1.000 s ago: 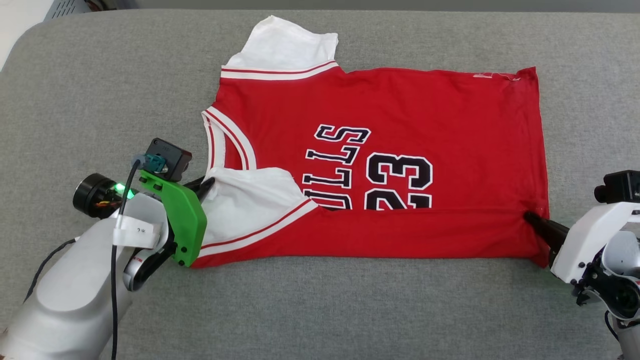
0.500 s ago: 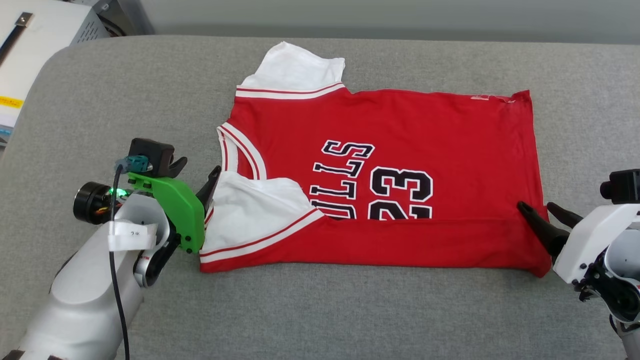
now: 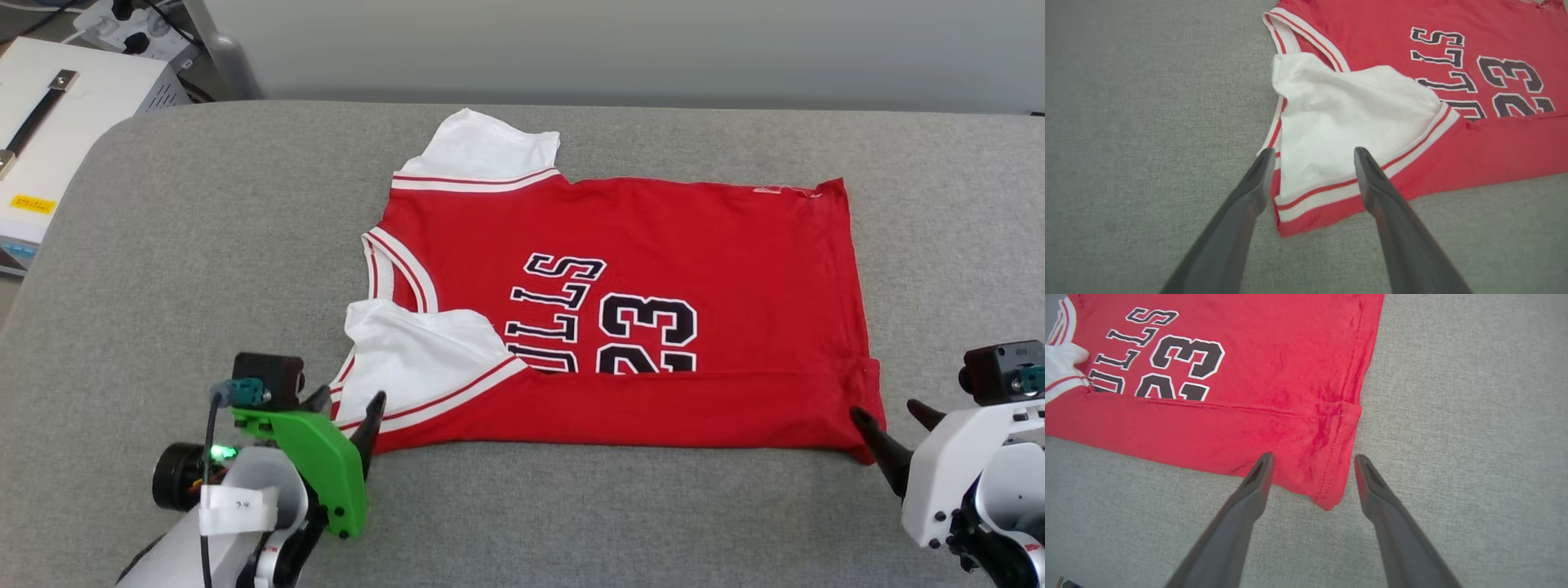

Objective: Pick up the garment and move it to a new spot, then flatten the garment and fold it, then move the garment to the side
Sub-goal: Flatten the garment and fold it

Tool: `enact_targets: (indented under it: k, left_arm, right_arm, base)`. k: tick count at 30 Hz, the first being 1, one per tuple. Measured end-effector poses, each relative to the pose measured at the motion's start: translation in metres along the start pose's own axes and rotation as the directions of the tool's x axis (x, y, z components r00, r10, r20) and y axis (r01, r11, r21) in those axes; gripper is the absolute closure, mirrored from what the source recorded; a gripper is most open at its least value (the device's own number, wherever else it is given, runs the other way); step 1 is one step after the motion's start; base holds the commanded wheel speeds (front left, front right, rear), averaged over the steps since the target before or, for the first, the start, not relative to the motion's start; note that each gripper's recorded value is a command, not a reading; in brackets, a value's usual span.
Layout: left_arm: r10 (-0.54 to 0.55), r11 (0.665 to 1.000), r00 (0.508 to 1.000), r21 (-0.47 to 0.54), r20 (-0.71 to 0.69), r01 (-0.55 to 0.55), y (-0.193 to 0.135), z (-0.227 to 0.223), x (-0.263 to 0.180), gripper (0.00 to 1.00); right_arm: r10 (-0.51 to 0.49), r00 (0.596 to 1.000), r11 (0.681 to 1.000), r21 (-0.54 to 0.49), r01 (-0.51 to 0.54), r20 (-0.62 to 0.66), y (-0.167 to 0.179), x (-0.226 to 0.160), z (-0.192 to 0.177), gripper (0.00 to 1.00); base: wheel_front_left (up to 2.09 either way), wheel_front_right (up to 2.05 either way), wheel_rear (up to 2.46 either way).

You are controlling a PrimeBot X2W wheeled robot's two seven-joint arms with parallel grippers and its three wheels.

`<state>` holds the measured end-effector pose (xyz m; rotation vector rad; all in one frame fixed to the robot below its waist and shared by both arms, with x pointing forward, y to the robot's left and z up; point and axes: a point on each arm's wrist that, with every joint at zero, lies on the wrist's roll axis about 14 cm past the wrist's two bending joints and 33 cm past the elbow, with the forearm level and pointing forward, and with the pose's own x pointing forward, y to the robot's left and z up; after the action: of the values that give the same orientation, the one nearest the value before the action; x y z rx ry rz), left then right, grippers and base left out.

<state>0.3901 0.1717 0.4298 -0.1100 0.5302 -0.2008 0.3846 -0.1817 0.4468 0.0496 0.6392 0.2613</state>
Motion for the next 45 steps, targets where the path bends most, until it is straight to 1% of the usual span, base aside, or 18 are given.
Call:
enact_targets:
  k: [3,4,7,10,19,21,22,23,27,30,34,37,42,45]
  left_arm:
    - [0.003,1.0,0.996,0.004,-0.084,-0.003,-0.004,-0.019,-0.004,0.0]
    - [0.019,1.0,0.995,0.011,-0.095,-0.018,-0.001,-0.022,-0.004,0.0]
    - [0.098,0.993,0.986,0.075,-0.134,-0.088,0.015,-0.029,-0.003,0.0]
    - [0.135,0.989,0.976,0.081,-0.17,-0.123,0.022,-0.037,0.0,0.0]
    - [0.154,0.987,0.954,0.093,-0.256,-0.135,0.027,-0.061,0.015,0.0]
    - [0.14,0.989,0.949,0.082,-0.284,-0.122,0.025,-0.066,0.018,0.0]
    - [0.133,0.99,0.946,0.077,-0.296,-0.115,0.024,-0.067,0.02,0.57]
    - [0.125,0.991,0.945,0.076,-0.302,-0.107,0.022,-0.068,0.021,1.0]
    - [0.09,0.996,0.948,0.056,-0.304,-0.077,0.016,-0.068,0.023,1.0]
    - [0.089,0.996,0.956,0.051,-0.281,-0.078,0.015,-0.063,0.021,1.0]
    - [0.076,0.997,0.972,0.037,-0.224,-0.07,0.01,-0.049,0.016,1.0]
    - [0.066,0.998,0.983,0.024,-0.169,-0.063,0.006,-0.033,0.009,1.0]
    - [0.042,0.999,0.995,0.01,-0.085,-0.041,-0.003,-0.008,-0.002,1.0]
    - [0.037,0.999,0.998,0.012,-0.057,-0.036,-0.007,0.0,-0.006,1.0]
  right_arm:
    - [-0.007,1.0,1.0,0.019,0.007,-0.016,0.005,-0.001,-0.005,0.0]
    - [-0.005,1.0,1.0,0.027,0.006,-0.02,0.008,-0.001,-0.007,0.0]
    - [-0.007,1.0,0.999,0.039,0.008,-0.019,0.01,-0.001,-0.007,0.0]
    - [-0.016,0.999,0.999,0.037,0.017,-0.044,0.009,0.0,-0.014,0.0]
    - [-0.037,0.996,0.998,0.056,0.042,-0.083,-0.001,0.003,-0.026,0.0]
    - [-0.04,0.995,0.997,0.059,0.045,-0.088,-0.002,0.004,-0.028,0.0]
    - [-0.041,0.995,0.997,0.06,0.047,-0.092,-0.003,0.005,-0.029,0.0]
    - [-0.042,0.995,0.997,0.061,0.048,-0.094,-0.003,0.006,-0.03,0.0]
    - [-0.056,0.995,0.996,0.066,0.061,-0.079,-0.009,0.007,-0.026,0.0]
    - [-0.065,0.994,0.995,0.064,0.071,-0.084,-0.012,0.007,-0.025,0.0]
    - [-0.072,0.993,0.994,0.081,0.08,-0.098,-0.013,0.006,-0.026,0.0]
    - [-0.064,0.992,0.988,0.129,0.078,-0.11,-0.01,0.01,-0.03,0.0]
    - [-0.093,0.985,0.987,0.12,0.11,-0.145,-0.017,0.016,-0.036,0.0]
    - [-0.092,0.985,0.98,0.161,0.116,-0.147,-0.017,0.024,-0.038,0.0]
  base:
    - [0.0,0.0,0.0]
    - [0.0,0.0,0.0]
    - [0.0,0.0,0.0]
    - [0.0,0.0,0.0]
    - [0.0,0.0,0.0]
    - [0.0,0.0,0.0]
    - [0.0,0.0,0.0]
    - [0.0,0.0,0.0]
    - [0.0,0.0,0.0]
    - [0.0,0.0,0.0]
    - [0.0,0.0,0.0]
    - [0.0,0.0,0.0]
    - [0.0,0.0,0.0]
    - [0.0,0.0,0.0]
